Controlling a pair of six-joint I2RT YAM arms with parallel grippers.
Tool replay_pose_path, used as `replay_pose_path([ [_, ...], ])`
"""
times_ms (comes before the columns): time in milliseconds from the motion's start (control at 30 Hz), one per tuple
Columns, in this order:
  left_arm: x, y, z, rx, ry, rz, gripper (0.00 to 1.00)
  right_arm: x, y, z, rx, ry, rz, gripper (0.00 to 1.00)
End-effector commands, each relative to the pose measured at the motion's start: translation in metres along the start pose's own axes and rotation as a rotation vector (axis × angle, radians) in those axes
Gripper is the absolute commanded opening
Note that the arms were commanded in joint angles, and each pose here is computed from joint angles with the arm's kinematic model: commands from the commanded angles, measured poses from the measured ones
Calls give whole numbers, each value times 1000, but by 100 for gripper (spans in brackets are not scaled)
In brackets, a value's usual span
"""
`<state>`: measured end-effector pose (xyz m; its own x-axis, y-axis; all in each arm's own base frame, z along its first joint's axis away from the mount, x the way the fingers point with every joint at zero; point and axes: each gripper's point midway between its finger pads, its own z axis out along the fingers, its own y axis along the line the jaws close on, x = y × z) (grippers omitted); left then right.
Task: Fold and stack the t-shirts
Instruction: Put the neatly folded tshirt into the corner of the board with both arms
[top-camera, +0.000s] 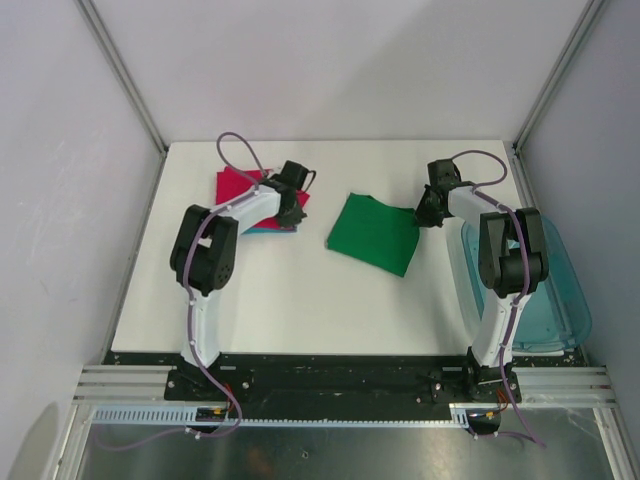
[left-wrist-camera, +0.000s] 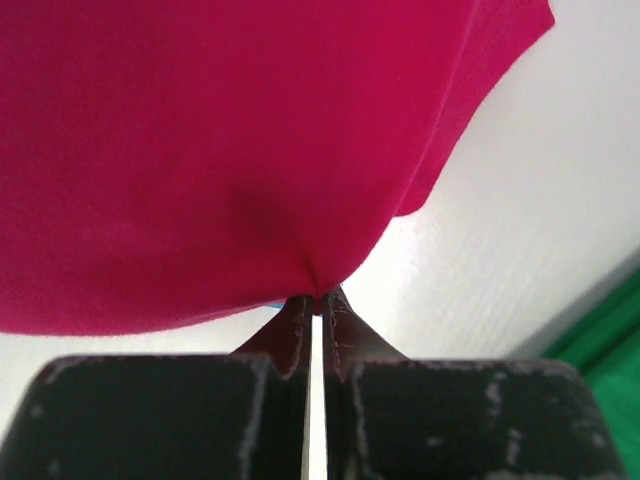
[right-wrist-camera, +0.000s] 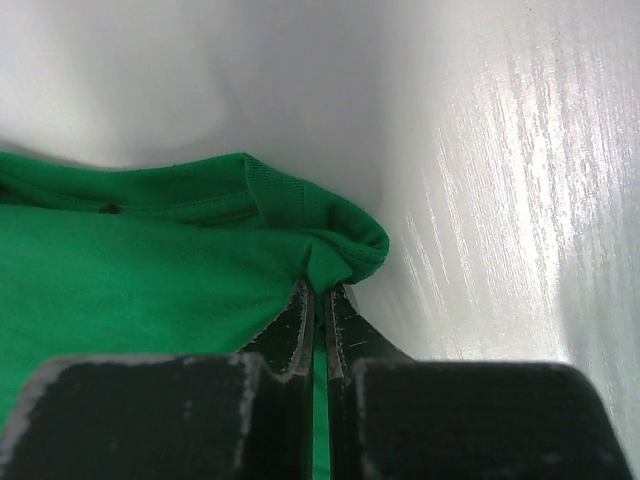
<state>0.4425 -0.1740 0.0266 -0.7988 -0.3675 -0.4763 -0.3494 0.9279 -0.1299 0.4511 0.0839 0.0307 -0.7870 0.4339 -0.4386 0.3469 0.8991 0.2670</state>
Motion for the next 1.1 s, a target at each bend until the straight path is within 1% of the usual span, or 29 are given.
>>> replay_pose_path([
  [0,22,-26,-27,54,20,-35,0,-11,-5,-15,30,-43,-13,0],
  [367,61,-36,-49,81,35,8,0,-16,-14,-3,60,-61,-24,0],
  [633,67,-53,-59,166,56,76,0,-23,-11,10,53,-71,-30,0],
  [700,64,-59,-64,202,55,105,4,-26,-12,9,58,-80,-33,0],
  [767,60,-66,-72,240,54,133,11,-29,-12,9,58,-86,-34,0],
  [867,57,-75,-85,299,57,173,24,-34,-11,7,58,-97,-34,1],
  [967,56,-83,-97,358,67,209,34,-38,-10,2,59,-107,-37,11],
  [1067,60,-89,-109,419,92,242,39,-42,-11,-6,68,-123,-39,25],
])
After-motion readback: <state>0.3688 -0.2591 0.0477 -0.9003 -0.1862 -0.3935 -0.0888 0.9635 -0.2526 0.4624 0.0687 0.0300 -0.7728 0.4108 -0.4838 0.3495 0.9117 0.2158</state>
